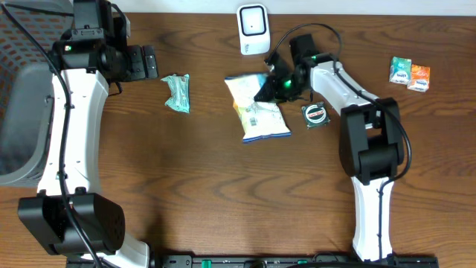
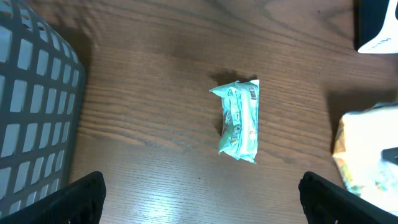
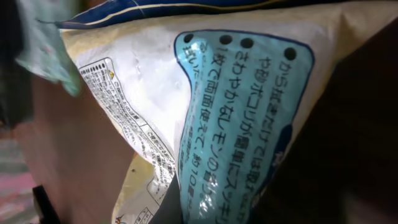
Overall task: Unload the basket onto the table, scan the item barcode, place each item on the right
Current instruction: 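Hold the snack bag up against the scanner window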
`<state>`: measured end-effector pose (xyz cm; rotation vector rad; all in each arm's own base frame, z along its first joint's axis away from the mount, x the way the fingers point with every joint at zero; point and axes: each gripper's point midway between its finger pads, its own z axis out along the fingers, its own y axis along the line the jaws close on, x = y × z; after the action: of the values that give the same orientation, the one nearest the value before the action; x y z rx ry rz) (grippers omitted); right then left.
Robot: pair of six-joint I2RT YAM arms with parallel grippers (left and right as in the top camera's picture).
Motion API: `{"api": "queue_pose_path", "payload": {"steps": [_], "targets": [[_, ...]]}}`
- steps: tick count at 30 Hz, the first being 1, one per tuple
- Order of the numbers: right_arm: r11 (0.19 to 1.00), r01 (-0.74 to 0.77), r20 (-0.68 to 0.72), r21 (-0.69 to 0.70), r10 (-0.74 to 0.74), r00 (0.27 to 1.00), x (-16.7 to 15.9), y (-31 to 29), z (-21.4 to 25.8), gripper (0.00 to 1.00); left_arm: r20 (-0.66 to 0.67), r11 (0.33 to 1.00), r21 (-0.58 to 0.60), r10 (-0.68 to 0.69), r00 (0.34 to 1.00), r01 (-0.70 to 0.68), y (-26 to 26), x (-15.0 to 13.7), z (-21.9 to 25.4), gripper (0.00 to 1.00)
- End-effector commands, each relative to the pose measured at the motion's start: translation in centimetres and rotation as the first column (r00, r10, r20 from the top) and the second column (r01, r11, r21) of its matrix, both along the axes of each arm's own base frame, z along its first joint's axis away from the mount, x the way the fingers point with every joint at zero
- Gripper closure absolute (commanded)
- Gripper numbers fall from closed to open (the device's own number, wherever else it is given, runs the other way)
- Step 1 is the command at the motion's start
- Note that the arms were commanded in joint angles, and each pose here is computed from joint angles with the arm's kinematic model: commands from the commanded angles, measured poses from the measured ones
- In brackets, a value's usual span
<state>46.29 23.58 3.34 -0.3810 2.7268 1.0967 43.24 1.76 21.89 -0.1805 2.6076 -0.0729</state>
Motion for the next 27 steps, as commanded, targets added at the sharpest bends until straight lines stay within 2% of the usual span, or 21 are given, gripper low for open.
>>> {"api": "queue_pose_path", "payload": {"steps": [1, 6, 11, 13, 16, 27], "targets": [[0.994, -0.027, 0.222, 0.107, 0.003, 0.975, 1.7, 0.4, 9.6, 0.99, -0.007, 1.0, 0.008, -0.012, 1.0, 0.012, -0.1, -0.2, -0.1, 0.02], [0.992, -0.022, 0.49, 0.122, -0.04, 0.871, 4.3, 0.3, 17.2, 0.99, -0.007, 1.0, 0.008, -0.012, 1.0, 0.012, -0.1, -0.2, -0.1, 0.02], [0.983, -0.06, 0.687, 0.171, -0.075, 0.723, 6.1, 0.8, 23.1, 0.99, -0.007, 1.0, 0.008, -0.012, 1.0, 0.012, -0.1, -0.2, -0.1, 0.02], [0.981, -0.065, 0.723, 0.185, -0.091, 0.685, 6.5, 0.9, 24.4, 0.99, -0.008, 1.0, 0.008, -0.012, 1.0, 0.012, -0.1, -0.2, -0.1, 0.02], [0.977, -0.031, 0.72, 0.211, -0.134, 0.681, 7.1, 0.7, 25.0, 0.99, -0.007, 1.0, 0.008, -0.012, 1.0, 0.012, -0.1, -0.2, -0.1, 0.02], [0.979, -0.019, 0.707, 0.201, -0.131, 0.695, 7.0, 0.8, 24.5, 0.99, -0.007, 1.0, 0.008, -0.012, 1.0, 0.012, -0.1, -0.2, -0.1, 0.02]]}}
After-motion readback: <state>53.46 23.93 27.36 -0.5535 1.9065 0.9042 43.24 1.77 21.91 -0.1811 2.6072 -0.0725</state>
